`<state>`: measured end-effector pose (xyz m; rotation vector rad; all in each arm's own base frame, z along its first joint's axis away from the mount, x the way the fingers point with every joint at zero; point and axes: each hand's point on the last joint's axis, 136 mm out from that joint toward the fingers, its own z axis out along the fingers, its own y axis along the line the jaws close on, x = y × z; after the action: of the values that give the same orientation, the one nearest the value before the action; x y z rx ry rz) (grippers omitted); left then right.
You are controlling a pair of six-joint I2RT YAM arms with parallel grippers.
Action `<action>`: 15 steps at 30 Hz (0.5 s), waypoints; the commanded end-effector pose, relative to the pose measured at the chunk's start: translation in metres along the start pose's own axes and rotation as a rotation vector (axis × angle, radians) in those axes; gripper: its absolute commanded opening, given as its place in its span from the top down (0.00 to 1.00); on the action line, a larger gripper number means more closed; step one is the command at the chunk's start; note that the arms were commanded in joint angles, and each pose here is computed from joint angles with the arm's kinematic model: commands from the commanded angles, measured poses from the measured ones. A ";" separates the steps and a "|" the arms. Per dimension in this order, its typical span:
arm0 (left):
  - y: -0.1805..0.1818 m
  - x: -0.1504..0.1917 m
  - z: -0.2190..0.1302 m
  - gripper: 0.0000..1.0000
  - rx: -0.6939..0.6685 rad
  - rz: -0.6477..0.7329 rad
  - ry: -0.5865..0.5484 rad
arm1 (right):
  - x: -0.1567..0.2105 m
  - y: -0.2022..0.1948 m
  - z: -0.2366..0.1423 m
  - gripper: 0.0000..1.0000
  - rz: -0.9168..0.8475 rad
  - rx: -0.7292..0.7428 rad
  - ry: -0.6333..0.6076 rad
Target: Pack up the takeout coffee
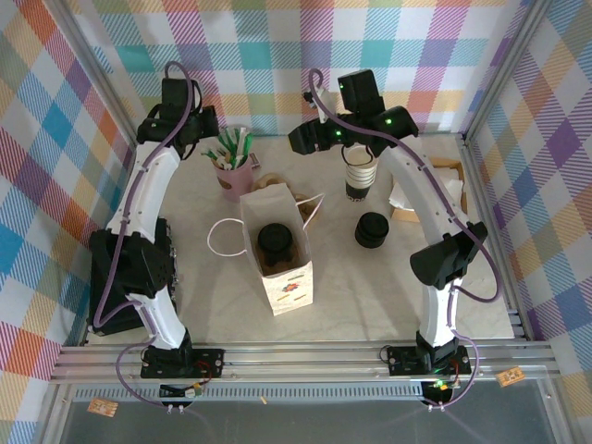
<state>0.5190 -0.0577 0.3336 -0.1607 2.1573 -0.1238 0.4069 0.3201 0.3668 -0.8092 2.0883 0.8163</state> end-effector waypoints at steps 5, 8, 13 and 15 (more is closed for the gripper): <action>0.010 -0.024 -0.048 1.00 -0.078 -0.020 -0.082 | -0.006 0.016 -0.025 0.38 -0.018 0.030 -0.012; 0.010 -0.033 -0.064 1.00 -0.093 -0.035 -0.123 | -0.005 0.015 -0.030 0.38 -0.005 0.055 -0.004; 0.004 -0.040 -0.086 1.00 -0.104 -0.027 -0.157 | -0.003 0.019 -0.039 0.38 -0.008 0.055 -0.004; 0.002 -0.041 -0.093 1.00 -0.107 -0.026 -0.167 | -0.001 0.021 -0.046 0.38 -0.011 0.064 -0.006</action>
<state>0.4816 -0.0507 0.3898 -0.2251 2.0546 -0.0275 0.3911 0.3081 0.3755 -0.7869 2.1263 0.7477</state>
